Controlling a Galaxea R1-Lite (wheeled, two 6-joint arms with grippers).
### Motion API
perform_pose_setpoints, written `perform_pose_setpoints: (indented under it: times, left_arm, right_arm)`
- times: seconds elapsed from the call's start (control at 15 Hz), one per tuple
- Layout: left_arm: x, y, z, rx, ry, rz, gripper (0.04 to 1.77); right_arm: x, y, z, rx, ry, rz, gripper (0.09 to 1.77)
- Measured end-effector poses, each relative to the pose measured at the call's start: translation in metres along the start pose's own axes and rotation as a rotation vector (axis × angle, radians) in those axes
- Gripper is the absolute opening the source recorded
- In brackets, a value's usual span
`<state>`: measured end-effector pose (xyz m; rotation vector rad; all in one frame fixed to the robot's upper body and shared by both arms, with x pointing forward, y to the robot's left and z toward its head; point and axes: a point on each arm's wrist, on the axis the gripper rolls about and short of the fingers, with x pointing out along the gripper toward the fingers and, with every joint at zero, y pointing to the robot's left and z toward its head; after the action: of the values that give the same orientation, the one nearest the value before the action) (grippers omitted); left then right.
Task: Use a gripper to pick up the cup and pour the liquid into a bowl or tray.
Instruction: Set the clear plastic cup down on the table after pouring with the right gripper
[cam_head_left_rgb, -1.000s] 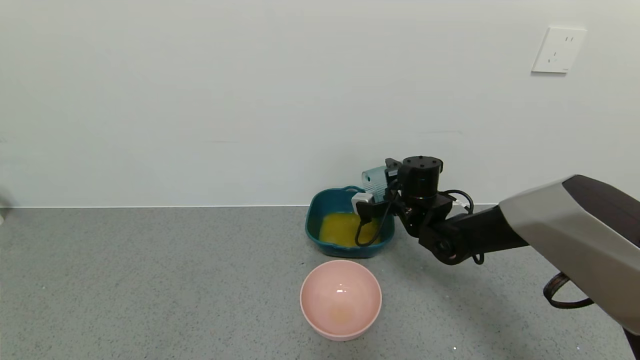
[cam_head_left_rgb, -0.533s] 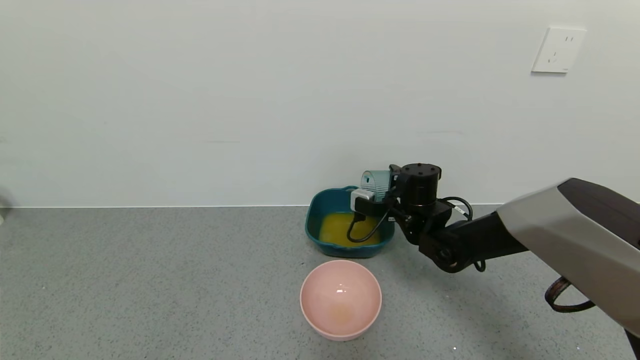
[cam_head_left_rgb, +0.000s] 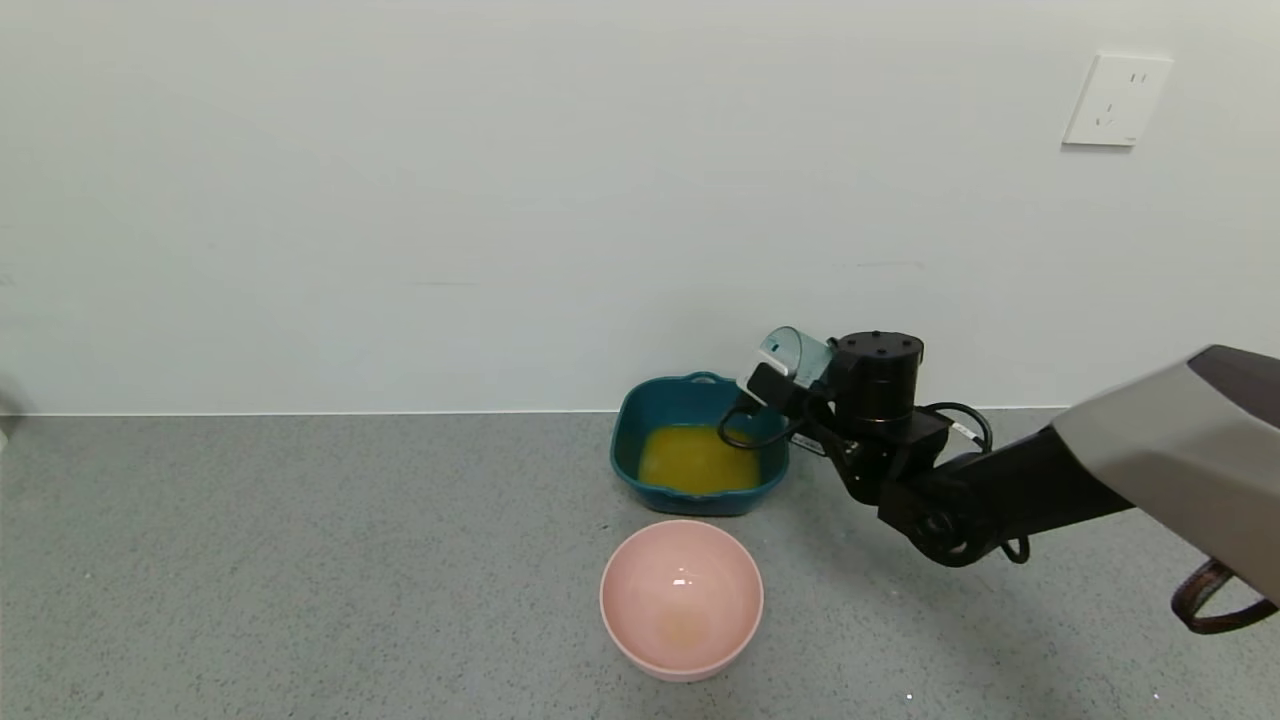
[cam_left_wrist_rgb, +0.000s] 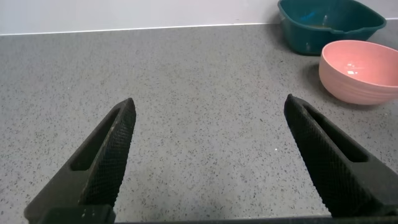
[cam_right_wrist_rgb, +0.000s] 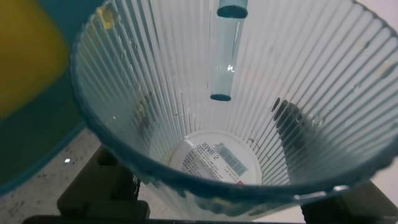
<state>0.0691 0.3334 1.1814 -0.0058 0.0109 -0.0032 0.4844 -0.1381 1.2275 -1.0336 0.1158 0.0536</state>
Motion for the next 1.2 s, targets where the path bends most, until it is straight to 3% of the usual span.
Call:
perform_pose_setpoints:
  times: [0.4,0.73,1.07,1.2]
  left_arm:
    - [0.0,0.0,0.0,0.0,0.0,0.0,1.72]
    - [0.0,0.0,0.0,0.0,0.0,0.0,1.72]
    - [0.0,0.0,0.0,0.0,0.0,0.0,1.72]
    - [0.0,0.0,0.0,0.0,0.0,0.0,1.72]
  right_arm:
    - [-0.031,-0.02,-0.025,0.381,0.062,0.008,1.37]
    - [-0.051,-0.037,-0.03,0.679,0.062,-0.013,1.37]
    - [-0.064,-0.032,-0.043,0.9,0.103,-0.007,1.37]
    - [-0.068,-0.032,-0.045,0.978,0.065,-0.025,1.37]
